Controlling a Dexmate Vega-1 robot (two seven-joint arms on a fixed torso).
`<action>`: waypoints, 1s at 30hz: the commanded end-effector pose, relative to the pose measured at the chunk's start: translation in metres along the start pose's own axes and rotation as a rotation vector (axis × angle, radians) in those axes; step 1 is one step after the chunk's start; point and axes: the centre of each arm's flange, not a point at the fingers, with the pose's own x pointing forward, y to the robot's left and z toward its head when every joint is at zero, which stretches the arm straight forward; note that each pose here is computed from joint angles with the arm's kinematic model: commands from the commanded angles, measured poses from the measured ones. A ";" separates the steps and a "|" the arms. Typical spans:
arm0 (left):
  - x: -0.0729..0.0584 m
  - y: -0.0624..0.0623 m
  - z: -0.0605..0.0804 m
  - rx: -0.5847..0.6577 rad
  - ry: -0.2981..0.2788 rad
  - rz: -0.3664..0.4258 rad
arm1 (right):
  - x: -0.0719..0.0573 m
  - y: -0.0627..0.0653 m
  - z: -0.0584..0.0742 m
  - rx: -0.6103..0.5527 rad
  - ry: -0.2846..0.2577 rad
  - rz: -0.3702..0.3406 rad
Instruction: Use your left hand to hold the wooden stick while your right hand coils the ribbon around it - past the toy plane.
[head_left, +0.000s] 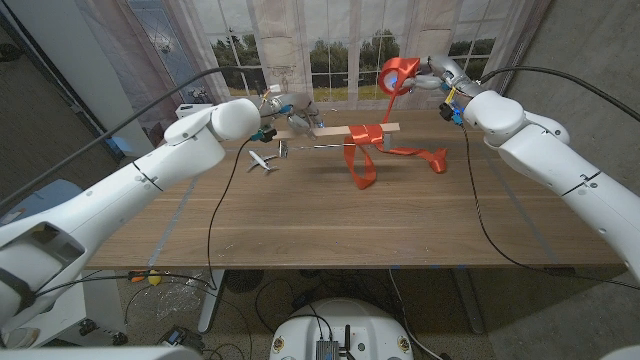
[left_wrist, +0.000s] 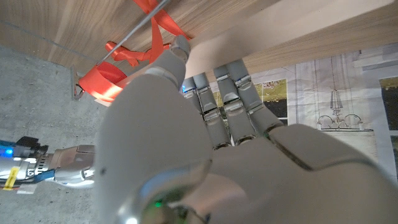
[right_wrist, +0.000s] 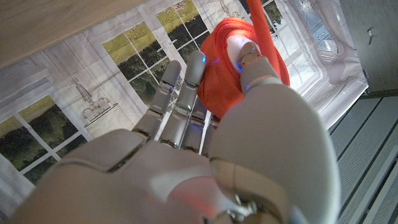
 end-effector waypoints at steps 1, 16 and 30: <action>0.010 -0.002 0.000 0.124 0.083 0.051 | -0.004 0.006 0.032 -0.064 -0.087 0.023; 0.016 -0.001 -0.002 0.208 0.121 0.187 | -0.033 0.007 0.046 -0.102 -0.135 -0.031; 0.011 -0.004 0.004 0.243 0.105 0.429 | -0.068 0.016 0.038 -0.080 -0.105 -0.073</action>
